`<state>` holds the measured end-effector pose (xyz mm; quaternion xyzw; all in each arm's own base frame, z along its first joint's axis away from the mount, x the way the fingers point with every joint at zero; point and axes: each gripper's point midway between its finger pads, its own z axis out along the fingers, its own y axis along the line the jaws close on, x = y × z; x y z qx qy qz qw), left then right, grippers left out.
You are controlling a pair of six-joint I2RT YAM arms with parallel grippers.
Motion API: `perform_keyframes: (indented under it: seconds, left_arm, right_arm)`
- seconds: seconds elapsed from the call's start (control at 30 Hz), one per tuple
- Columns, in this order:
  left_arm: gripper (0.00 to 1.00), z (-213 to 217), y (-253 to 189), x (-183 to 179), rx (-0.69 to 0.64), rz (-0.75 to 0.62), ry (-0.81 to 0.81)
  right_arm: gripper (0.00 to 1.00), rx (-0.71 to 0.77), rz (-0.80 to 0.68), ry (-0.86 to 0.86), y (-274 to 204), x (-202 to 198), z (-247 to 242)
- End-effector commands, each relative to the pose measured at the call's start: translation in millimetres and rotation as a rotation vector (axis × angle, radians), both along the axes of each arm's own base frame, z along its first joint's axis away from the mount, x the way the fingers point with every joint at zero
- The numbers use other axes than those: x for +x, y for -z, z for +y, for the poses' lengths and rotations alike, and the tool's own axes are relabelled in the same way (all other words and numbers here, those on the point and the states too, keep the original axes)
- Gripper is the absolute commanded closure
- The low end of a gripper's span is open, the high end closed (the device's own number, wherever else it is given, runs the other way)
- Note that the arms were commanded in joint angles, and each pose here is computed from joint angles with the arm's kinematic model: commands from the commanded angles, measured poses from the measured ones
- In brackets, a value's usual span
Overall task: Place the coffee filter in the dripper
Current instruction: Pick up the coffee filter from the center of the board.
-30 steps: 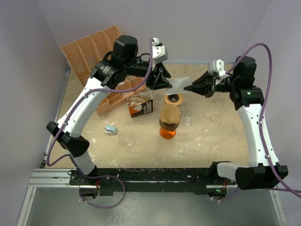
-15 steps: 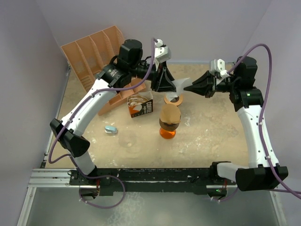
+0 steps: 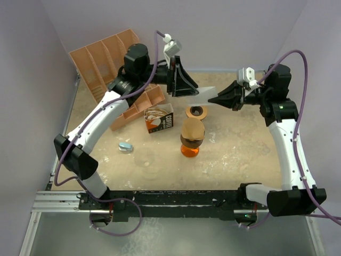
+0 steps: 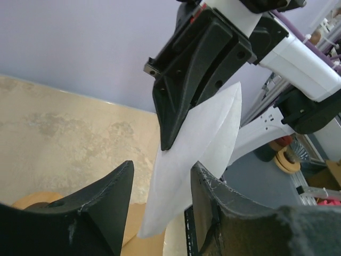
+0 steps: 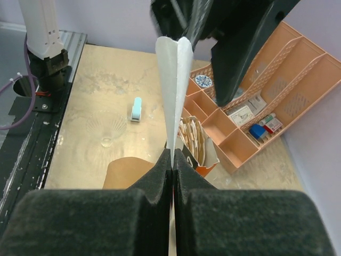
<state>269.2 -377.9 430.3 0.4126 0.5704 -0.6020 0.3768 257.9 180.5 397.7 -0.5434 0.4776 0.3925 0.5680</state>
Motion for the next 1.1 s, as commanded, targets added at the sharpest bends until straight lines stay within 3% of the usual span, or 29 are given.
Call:
perform_keyframes:
  seconds: [0.0, 0.6, 0.9, 1.07]
  left_arm:
    - [0.55, 26, -51, -5, -0.11, -0.084, -0.044]
    - [0.56, 5, -12, -15, 0.021, -0.14, -0.023]
    - [0.49, 49, -15, 4, 0.147, -0.361, -0.147]
    - [0.48, 52, -8, 6, 0.179, -0.387, -0.149]
  right_arm:
    - [1.0, 0.005, -0.041, -0.027, -7, -10, 2]
    - [1.0, 0.031, 0.0, -0.063, -16, -14, 4]
    - [1.0, 0.029, 0.002, -0.06, -10, -13, 4]
    - [1.0, 0.031, 0.005, -0.066, -11, -15, 4]
